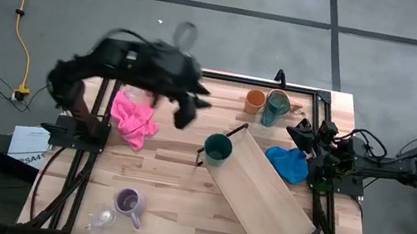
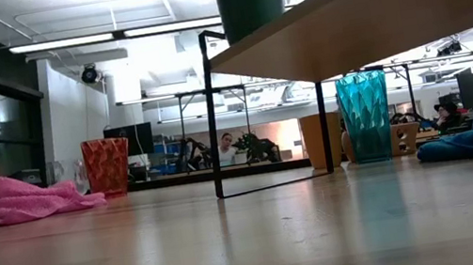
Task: Stack small to large cups/mugs on shelf
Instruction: Put the blue cup on the shelf
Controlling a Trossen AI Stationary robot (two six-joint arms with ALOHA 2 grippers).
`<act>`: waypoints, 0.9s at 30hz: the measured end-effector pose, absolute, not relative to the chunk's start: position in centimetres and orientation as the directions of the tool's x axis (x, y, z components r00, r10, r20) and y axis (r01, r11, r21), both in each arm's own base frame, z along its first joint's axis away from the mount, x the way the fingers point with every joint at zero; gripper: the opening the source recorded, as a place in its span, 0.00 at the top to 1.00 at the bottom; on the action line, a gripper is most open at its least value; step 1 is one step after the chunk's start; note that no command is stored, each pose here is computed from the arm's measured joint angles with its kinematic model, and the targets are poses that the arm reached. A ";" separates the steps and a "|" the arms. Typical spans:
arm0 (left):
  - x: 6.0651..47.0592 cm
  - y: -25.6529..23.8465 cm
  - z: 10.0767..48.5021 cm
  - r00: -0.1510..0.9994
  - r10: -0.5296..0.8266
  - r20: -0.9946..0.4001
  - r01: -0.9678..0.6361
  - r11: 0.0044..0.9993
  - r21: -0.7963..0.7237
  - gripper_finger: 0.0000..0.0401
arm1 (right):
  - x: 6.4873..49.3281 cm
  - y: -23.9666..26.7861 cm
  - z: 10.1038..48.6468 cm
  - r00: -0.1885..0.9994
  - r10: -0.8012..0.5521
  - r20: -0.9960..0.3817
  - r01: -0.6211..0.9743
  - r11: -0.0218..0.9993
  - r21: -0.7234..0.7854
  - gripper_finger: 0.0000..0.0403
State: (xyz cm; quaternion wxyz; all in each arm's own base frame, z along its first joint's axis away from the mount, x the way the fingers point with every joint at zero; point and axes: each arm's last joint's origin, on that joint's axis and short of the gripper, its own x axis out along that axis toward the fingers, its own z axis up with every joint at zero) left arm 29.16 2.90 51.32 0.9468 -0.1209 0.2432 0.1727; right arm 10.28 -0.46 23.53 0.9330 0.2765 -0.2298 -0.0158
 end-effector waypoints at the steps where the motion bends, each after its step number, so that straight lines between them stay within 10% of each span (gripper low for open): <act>1: 28.1 2.6 52.1 0.836 0.290 -0.465 -0.390 0.911 -0.133 0.62 | 10.3 -0.5 23.5 0.894 -0.156 0.420 -0.098 0.847 0.523 1.00; 11: 22.0 -1.1 51.1 0.884 0.392 -0.253 -0.435 0.889 -0.141 0.64 | 10.3 -0.5 23.5 0.894 -0.156 0.419 -0.088 0.857 0.507 1.00; 27: 15.2 -1.8 37.0 0.980 0.088 0.178 -0.024 0.944 -0.330 0.64 | 10.4 -0.5 23.5 0.893 -0.166 0.418 -0.093 0.841 0.533 1.00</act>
